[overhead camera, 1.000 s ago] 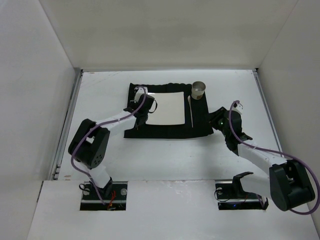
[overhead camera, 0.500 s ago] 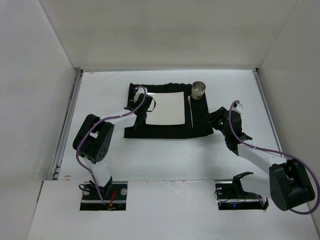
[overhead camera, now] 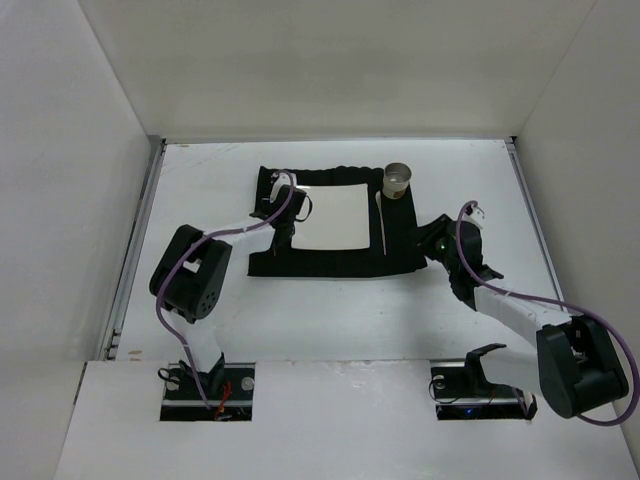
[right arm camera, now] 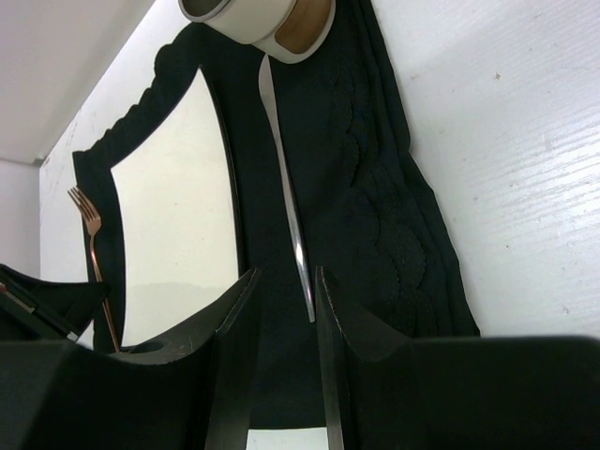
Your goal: Set the dinner table for one person
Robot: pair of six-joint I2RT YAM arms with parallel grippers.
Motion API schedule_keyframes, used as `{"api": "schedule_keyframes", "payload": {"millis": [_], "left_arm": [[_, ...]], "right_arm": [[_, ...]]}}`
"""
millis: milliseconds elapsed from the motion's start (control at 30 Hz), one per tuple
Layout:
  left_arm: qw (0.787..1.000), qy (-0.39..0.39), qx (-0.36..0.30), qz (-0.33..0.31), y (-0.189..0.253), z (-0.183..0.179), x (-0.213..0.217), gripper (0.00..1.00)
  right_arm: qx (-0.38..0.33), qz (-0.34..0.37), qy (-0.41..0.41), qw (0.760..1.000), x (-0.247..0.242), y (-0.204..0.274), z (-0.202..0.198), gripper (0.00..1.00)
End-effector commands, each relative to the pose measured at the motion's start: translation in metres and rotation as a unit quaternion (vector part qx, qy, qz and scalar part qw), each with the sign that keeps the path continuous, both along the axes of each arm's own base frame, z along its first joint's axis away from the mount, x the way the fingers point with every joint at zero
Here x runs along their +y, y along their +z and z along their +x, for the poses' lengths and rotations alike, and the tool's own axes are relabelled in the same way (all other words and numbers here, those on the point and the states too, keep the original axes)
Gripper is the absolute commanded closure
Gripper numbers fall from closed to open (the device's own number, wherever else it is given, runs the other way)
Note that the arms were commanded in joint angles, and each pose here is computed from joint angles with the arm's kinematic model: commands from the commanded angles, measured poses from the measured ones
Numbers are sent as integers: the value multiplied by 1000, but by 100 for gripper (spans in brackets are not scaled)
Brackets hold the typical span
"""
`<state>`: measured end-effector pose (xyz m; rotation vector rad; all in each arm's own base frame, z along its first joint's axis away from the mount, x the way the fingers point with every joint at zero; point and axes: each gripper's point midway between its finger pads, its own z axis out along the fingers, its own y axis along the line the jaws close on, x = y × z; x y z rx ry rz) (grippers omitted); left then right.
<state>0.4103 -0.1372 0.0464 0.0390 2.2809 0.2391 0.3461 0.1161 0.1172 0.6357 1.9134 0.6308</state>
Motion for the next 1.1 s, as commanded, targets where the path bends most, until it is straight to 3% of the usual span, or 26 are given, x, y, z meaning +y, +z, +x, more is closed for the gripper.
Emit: {"api": "schedule_keyframes", "payload": {"millis": [0, 100, 167, 367, 533, 767, 1067], "left_arm": [[999, 5, -30, -15, 16, 22, -4, 94], [999, 7, -33, -15, 16, 23, -4, 90], [999, 12, -37, -17, 18, 23, -2, 86], [997, 26, -64, -27, 37, 17, 2, 59], [990, 46, -114, -64, 76, 2, 4, 55], [953, 159, -202, -162, 114, -37, 55, 52], [886, 366, -177, -223, 62, -115, 158, 51]], "right_arm": [[-46, 12, 2, 999, 6, 29, 11, 65], [-45, 15, 5, 999, 7, 28, 10, 64], [-52, 13, 2, 999, 5, 32, 10, 57], [-51, 11, 0, 999, 5, 31, 11, 50], [-53, 10, -1, 999, 4, 32, 10, 48], [-58, 4, -13, 998, -2, 33, 10, 44], [-62, -17, -54, 996, -17, 32, 10, 38]]}}
